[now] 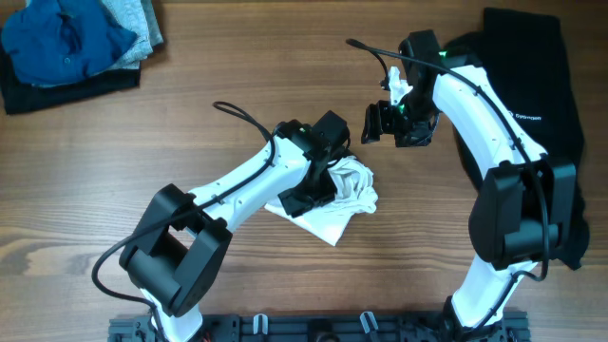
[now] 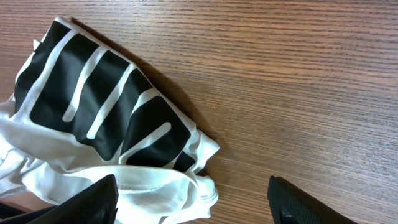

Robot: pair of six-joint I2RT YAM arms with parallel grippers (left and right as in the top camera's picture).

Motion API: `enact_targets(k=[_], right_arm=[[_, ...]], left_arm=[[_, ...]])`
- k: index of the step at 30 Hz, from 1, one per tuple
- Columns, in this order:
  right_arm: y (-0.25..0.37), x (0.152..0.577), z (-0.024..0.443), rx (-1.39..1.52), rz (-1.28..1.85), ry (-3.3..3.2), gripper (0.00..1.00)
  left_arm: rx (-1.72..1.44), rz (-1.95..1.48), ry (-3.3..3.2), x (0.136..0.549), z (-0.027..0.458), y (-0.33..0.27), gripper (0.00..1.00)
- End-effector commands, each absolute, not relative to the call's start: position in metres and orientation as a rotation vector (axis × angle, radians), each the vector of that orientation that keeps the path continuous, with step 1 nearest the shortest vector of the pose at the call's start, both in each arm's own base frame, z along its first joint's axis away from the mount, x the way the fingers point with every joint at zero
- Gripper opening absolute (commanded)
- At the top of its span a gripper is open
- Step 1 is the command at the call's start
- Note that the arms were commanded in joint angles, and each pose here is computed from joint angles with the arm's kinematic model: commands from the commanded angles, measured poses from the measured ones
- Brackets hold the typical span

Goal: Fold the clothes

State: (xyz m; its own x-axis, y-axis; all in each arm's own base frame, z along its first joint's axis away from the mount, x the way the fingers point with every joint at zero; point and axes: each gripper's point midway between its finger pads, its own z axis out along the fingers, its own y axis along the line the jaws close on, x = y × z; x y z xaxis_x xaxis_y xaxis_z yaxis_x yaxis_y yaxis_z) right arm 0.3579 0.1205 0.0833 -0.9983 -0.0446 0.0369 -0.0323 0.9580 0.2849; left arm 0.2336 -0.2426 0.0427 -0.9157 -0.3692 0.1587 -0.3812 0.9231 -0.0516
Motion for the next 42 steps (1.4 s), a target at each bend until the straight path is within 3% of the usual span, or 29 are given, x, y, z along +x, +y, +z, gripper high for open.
enact_targets(k=[1, 3, 6, 8, 10, 14, 23, 28, 35, 42], right_arm=[[0.121, 0.358, 0.091, 0.064, -0.444, -3.086, 0.78], [0.121, 0.358, 0.091, 0.065, -0.444, -3.086, 0.78], [0.121, 0.358, 0.091, 0.066, -0.445, -3.087, 0.78], [0.121, 0.359, 0.091, 0.067, -0.445, -3.088, 0.79], [0.121, 0.359, 0.091, 0.066, -0.445, -3.089, 0.79], [0.121, 0.359, 0.091, 0.066, -0.446, -3.089, 0.79], [0.121, 0.358, 0.091, 0.066, -0.444, -3.086, 0.79], [0.121, 0.358, 0.091, 0.065, -0.444, -3.086, 0.79], [0.121, 0.358, 0.091, 0.065, -0.445, -3.087, 0.79], [0.121, 0.357, 0.091, 0.061, -0.443, -3.082, 0.79]], left_arm=[[0.535, 0.148, -2.900, 0.227, 0.041, -0.245, 0.37], [0.522, 0.175, -2.903, 0.226, 0.047, -0.247, 0.30], [0.523, 0.206, -2.954, 0.232, 0.059, -0.246, 0.30], [0.528, 0.216, -2.995, 0.238, 0.065, -0.244, 0.34], [0.542, 0.215, -3.005, 0.240, 0.066, -0.244, 0.44], [0.574, 0.160, -2.973, 0.238, 0.052, -0.241, 0.50], [0.609, 0.077, -2.909, 0.233, 0.027, -0.240, 0.49], [0.605, 0.065, -2.903, 0.231, 0.027, -0.238, 0.34], [0.574, 0.061, -2.906, 0.230, 0.029, -0.235, 0.04], [0.640, 0.042, -2.878, 0.224, 0.060, -0.211, 0.04]])
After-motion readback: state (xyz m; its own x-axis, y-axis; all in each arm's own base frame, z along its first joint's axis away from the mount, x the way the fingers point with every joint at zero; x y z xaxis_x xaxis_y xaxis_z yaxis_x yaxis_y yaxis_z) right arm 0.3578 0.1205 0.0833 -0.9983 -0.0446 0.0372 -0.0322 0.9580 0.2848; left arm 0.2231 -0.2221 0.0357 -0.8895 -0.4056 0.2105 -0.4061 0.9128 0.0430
